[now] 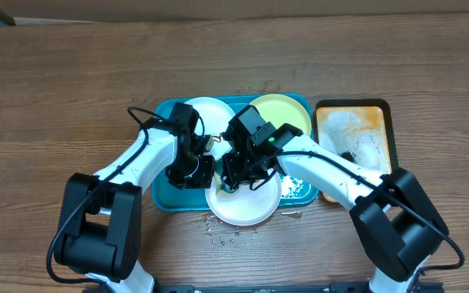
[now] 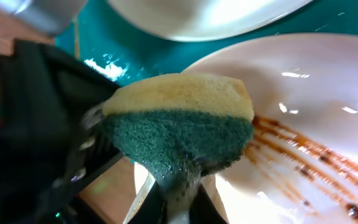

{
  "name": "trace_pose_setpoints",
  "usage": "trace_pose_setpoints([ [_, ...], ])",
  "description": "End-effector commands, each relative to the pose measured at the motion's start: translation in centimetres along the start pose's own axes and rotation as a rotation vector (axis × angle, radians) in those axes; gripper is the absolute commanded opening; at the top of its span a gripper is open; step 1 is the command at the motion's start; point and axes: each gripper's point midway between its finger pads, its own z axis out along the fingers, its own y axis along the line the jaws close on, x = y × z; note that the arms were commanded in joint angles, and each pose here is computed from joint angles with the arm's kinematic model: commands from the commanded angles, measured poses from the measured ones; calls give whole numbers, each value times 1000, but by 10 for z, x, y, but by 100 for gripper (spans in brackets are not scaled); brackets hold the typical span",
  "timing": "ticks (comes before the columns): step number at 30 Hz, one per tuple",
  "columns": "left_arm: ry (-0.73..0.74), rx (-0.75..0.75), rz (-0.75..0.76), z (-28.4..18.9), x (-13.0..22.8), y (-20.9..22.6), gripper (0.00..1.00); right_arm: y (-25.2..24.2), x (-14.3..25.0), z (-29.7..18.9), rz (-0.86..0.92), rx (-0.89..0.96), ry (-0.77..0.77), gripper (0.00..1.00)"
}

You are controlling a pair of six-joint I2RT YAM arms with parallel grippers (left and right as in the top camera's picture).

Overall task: Clean dirty plates on tray and stack at the side
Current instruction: 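Scrub the held white plate with the sponge in the right gripper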

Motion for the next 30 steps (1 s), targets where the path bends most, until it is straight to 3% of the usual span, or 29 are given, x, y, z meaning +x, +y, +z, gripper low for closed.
trace_pose_setpoints([
  [1, -4, -17, -9, 1, -5, 0, 4, -13, 0, 13, 35, 33, 15, 4],
  [10, -5, -18, -9, 1, -5, 0, 4, -22, 6, 37, 58, 25, 69, 4],
  [18, 1, -20, -11, 1, -3, 1, 4, -84, 8, 27, 244, 352, 0, 4],
  [30, 5, -24, -12, 1, -2, 1, 4, -129, 24, 1, 268, 609, 11, 4],
])
